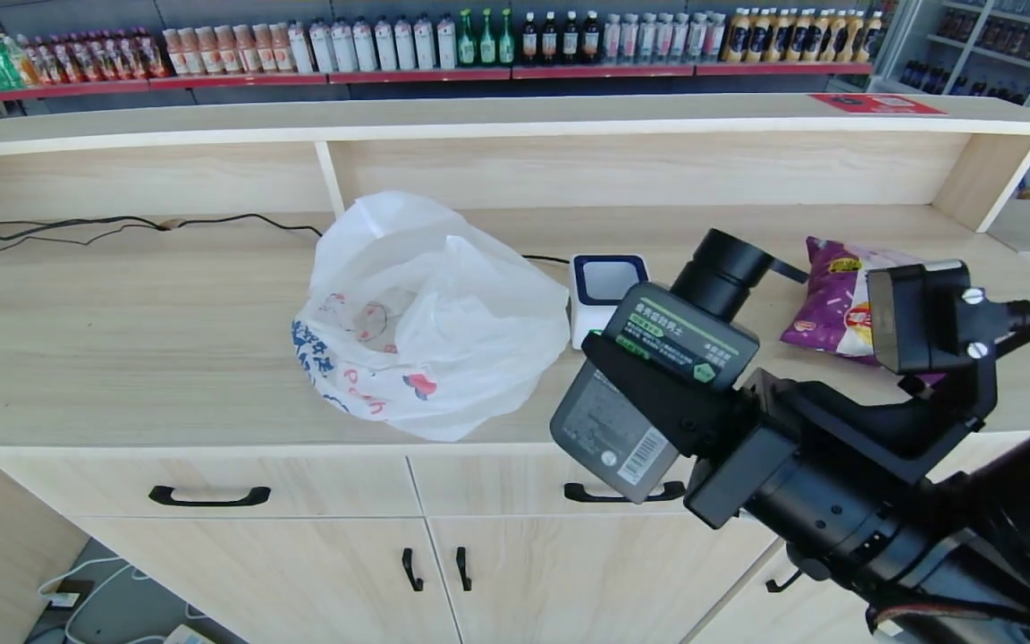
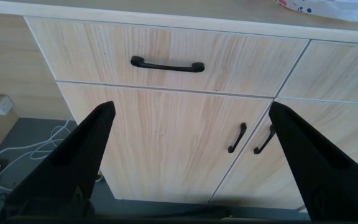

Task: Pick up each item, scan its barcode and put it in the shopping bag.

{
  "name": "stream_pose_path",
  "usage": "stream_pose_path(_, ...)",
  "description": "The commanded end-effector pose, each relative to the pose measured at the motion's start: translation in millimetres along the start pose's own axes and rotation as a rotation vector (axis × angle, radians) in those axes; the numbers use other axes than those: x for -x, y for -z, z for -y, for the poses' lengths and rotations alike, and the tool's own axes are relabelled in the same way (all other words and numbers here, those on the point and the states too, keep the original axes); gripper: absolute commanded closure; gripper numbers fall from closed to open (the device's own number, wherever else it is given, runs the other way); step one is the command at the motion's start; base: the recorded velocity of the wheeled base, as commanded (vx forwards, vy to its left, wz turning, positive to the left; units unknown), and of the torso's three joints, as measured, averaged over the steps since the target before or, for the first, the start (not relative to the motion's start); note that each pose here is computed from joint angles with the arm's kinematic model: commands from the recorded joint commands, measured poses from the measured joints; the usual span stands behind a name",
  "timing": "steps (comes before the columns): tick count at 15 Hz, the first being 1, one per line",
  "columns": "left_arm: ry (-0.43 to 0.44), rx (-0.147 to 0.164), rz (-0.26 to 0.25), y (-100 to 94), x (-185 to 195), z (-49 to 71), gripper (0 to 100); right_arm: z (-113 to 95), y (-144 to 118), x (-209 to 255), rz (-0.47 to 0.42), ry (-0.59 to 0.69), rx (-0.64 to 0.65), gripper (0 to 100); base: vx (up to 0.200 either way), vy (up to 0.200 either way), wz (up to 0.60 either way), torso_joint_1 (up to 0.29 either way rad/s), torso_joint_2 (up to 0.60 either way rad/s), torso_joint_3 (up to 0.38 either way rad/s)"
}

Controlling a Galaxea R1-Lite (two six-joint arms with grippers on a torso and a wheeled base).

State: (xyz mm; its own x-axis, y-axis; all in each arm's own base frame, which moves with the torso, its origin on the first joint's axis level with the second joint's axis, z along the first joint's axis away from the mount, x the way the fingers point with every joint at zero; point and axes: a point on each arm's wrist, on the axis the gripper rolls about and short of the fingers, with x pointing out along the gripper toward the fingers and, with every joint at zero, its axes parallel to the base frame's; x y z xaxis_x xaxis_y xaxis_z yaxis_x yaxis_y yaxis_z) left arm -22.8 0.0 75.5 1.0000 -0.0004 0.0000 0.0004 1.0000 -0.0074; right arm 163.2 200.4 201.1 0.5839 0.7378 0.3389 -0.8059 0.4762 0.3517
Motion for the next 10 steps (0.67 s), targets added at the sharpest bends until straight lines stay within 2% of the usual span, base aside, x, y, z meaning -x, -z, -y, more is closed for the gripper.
stream_pose_path(1,-0.002,0.000,0.000,0.0,0,0.0,0,-20,-14,-17,0.073,-0.088,-0.145,100,0.000,0.000,0.00,0.000,0.00,0.000)
stream_pose_path(3,-0.002,0.000,0.000,0.0,0,0.0,0,-33,-22,-24,0.103,-0.147,-0.284,100,0.000,0.000,0.00,0.000,0.00,0.000)
stream_pose_path(4,0.000,0.000,0.000,0.0,0,0.0,0,-34,-22,-24,0.101,-0.151,-0.307,100,0.000,0.000,0.00,0.000,0.00,0.000)
stream_pose_path(7,0.000,0.000,0.000,0.0,0,0.0,0,-44,-24,-20,0.081,-0.196,-0.505,100,0.000,0.000,0.00,0.000,0.00,0.000)
stream_pose_path(10,0.001,0.000,0.000,0.0,0,0.0,0,-57,-24,-14,0.025,-0.285,-0.557,100,0.000,0.000,0.00,0.000,0.00,0.000)
